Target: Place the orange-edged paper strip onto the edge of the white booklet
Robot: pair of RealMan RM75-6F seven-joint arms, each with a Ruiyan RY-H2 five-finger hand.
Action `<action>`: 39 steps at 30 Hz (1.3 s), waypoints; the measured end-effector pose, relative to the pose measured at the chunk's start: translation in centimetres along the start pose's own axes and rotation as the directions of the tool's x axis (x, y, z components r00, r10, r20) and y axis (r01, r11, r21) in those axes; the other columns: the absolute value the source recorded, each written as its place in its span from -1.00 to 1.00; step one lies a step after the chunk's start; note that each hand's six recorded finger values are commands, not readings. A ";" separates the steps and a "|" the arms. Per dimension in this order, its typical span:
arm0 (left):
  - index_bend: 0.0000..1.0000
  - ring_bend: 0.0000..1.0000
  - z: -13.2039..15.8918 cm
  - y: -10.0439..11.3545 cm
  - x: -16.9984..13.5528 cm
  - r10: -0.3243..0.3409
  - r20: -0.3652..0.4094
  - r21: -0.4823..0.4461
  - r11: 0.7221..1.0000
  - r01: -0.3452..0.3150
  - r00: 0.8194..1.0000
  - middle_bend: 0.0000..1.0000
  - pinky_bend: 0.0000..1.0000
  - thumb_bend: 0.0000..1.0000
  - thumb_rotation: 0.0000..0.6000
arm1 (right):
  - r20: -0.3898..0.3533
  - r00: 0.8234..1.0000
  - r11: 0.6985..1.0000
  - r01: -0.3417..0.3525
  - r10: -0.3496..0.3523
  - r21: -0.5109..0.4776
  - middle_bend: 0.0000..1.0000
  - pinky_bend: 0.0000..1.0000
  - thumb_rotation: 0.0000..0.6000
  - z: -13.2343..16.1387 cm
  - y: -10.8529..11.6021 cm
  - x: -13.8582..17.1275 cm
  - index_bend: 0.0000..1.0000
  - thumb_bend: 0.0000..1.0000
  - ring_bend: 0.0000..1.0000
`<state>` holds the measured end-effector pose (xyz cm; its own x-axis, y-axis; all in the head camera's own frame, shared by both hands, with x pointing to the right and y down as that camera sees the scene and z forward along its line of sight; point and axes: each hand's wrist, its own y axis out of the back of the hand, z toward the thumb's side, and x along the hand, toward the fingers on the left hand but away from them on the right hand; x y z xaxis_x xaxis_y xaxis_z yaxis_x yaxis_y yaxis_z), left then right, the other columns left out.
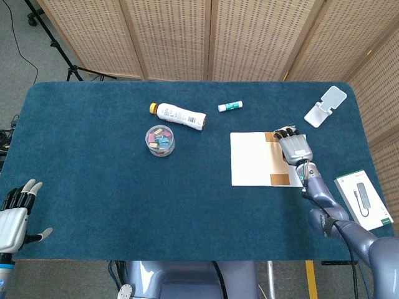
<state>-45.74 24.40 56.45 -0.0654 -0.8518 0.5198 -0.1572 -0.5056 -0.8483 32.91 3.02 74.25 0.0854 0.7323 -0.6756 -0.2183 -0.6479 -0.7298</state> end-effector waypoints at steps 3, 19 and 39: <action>-1.00 -1.00 0.0 0.1 -0.1 0.000 0.003 -0.001 1.000 0.000 1.000 -1.00 -1.00 -1.00 1.00 | -0.009 1.000 1.000 -0.002 0.002 -0.026 -0.70 -0.66 1.00 -0.3 0.0 0.9 -0.70 1.00 -0.80; -1.00 -1.00 0.4 0.1 -0.6 -0.001 0.026 -0.004 1.000 0.001 1.000 -1.00 -1.00 -1.00 1.00 | -0.069 0.996 0.995 -0.066 0.061 -0.069 -0.70 -0.66 1.00 -2.2 -3.4 8.4 -0.70 1.00 -0.80; -1.00 -1.00 0.1 0.1 -0.6 -0.002 0.022 -0.007 1.000 0.002 1.000 -1.00 -1.00 -1.00 1.00 | -0.129 0.989 0.993 -0.086 0.075 -0.078 -0.70 -0.66 1.00 0.2 -5.4 9.3 -0.70 1.00 -0.80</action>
<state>-45.62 24.87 56.02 -0.0438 -0.8536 0.5191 -0.1645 -0.5063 -0.8465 34.72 13.35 71.95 0.1936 0.6481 -0.7366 -0.1486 -0.7227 -0.6750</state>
